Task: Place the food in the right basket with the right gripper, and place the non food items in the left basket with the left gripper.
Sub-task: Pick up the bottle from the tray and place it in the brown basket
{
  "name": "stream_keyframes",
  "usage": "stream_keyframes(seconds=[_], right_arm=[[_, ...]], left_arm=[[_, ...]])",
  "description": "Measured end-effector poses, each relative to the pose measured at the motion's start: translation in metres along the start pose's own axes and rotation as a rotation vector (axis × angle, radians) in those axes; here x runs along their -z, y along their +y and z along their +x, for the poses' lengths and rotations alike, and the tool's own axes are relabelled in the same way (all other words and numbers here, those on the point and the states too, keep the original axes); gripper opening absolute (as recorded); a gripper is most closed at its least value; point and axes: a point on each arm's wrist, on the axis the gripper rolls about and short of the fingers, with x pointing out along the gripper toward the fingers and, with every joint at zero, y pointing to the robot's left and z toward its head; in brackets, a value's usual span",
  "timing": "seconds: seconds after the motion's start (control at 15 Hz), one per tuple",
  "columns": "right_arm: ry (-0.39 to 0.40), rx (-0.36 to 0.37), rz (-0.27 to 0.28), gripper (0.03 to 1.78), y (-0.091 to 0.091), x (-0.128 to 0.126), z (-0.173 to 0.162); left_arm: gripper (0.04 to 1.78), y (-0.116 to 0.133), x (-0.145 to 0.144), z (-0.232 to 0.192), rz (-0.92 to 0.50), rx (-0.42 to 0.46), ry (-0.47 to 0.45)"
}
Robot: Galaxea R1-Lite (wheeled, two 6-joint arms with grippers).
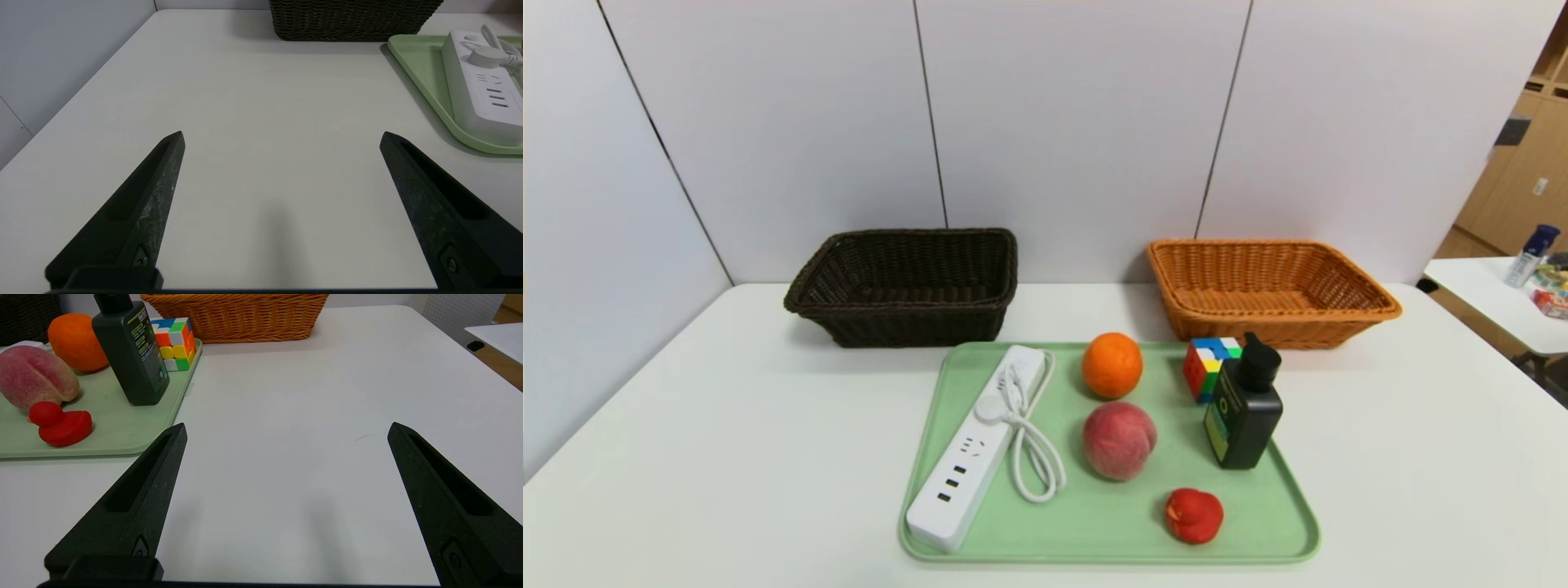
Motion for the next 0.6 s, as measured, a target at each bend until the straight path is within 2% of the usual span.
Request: stream_keyframes(seconds=[0.4,0.6], right_arm=[[0.009,-0.016,-0.049,1.70,0.000,-0.002,-0.001],[0.007,-0.062,-0.034,1.70,0.003,-0.035,-0.008]], left_arm=[[1.69,0.000,-0.002,-0.001,0.012,0.008,-0.004],[1.69,-0.001,-0.040,-0.012,0.008,0.015,-0.050]])
